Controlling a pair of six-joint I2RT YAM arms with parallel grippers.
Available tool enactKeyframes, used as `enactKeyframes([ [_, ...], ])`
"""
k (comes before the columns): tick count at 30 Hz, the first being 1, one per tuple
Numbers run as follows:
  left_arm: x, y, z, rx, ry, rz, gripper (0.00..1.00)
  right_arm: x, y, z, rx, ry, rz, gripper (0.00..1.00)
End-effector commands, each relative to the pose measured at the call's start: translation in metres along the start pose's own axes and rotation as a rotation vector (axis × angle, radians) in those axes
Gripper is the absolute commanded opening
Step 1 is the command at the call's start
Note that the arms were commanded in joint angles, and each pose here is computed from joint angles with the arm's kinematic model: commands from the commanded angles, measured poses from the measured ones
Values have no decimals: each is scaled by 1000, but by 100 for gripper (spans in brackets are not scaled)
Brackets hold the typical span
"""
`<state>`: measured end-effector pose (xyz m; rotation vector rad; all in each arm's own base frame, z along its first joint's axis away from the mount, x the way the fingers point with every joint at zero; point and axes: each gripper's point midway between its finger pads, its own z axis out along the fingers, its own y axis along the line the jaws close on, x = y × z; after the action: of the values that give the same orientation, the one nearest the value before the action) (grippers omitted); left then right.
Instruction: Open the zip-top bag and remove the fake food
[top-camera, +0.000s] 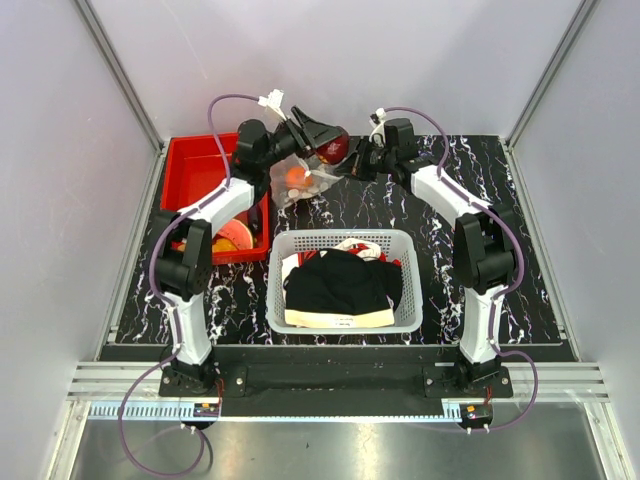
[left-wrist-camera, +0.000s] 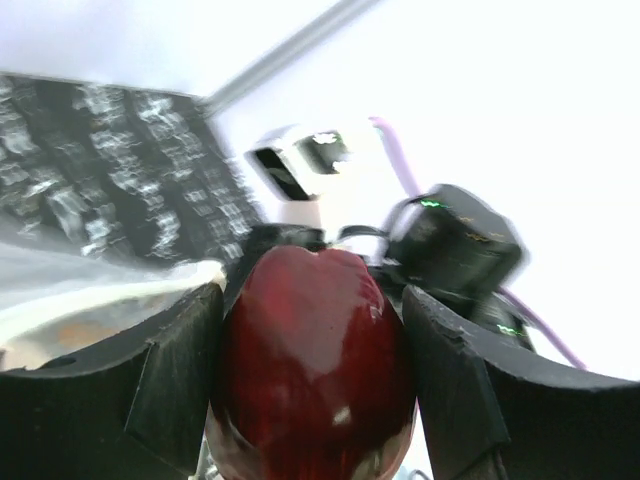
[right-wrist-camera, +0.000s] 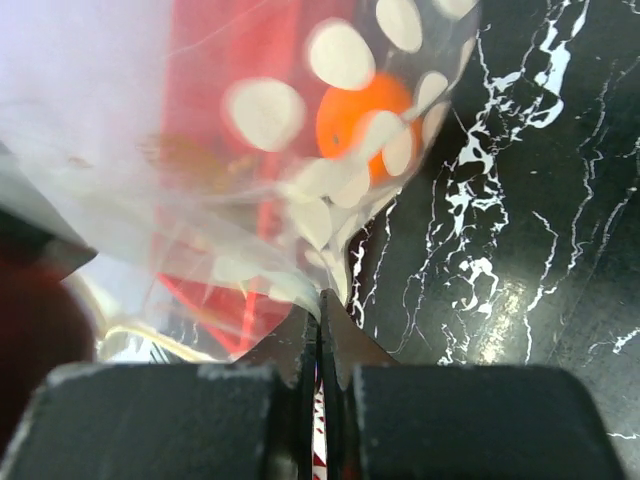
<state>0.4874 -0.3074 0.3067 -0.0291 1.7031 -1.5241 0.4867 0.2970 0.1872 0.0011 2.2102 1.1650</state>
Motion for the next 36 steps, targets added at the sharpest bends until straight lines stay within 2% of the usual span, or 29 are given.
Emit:
enactKeyframes([
  [1,-10,-85,-21,414,10,47,0,-31,8,-19,28,-81,-32,0],
  [2,-11,-106,-31,516,-6,97,0,-32,7,-20,30,-80,-28,0],
  [4,-8,-110,-40,578,23,4,0,-40,2,-22,34,-93,-23,0],
  [5,-7,-121,-49,642,24,22,0,-42,1,-24,35,-97,-24,0],
  [6,-7,-124,-53,660,46,-45,0,-44,-1,-25,39,-99,-22,0],
  [7,-7,-132,-61,711,42,-33,0,-47,-3,-28,39,-105,-20,0],
  [10,-7,-132,-72,713,47,-29,0,-51,-5,-32,41,-110,-19,0],
  [11,-10,-146,-83,714,33,17,0,-49,-6,-32,43,-106,-19,0],
  [12,-11,-126,-87,652,2,56,0,-49,-5,-33,42,-105,-21,0],
  [14,-8,-97,-90,519,13,42,0,-47,-2,-35,31,-99,-22,0],
  [15,-19,-92,-99,474,-24,125,0,-47,-2,-35,29,-97,-21,0],
  [17,-17,-44,-100,289,-12,45,0,-46,0,-36,23,-94,-22,0],
  [18,-29,-31,-111,224,-51,120,0,-46,2,-36,16,-91,-23,0],
  [20,-26,15,-119,34,-47,62,0,-45,2,-35,7,-84,-17,0],
  [21,-34,30,-127,-49,-65,174,0,-45,3,-35,6,-83,-16,0],
  [22,-18,64,-137,-214,-9,98,0,-45,3,-35,6,-83,-13,0],
  [23,-33,85,-143,-364,-63,138,0,-45,4,-35,3,-85,-16,0],
  [24,-31,104,-153,-466,-41,216,0,-45,4,-36,3,-85,-17,0],
  [25,-22,122,-167,-575,-11,179,0,-46,5,-36,2,-86,-16,0],
  [26,-34,141,-180,-704,-63,191,0,-45,4,-35,2,-83,-15,0],
  [28,-27,166,-199,-852,-20,204,0,-45,5,-35,0,-83,-16,0],
  [31,-38,188,-220,-1019,-50,237,1,-44,5,-35,-2,-79,-12,0],
  [32,-43,198,-227,-1086,-68,248,2,-44,4,-35,-2,-80,-11,0],
  [34,-46,209,-237,-1159,-78,250,12,-44,6,-36,-5,-80,-12,0],
  [36,-48,223,-243,-1223,-68,258,25,-44,7,-37,-7,-80,-13,0],
])
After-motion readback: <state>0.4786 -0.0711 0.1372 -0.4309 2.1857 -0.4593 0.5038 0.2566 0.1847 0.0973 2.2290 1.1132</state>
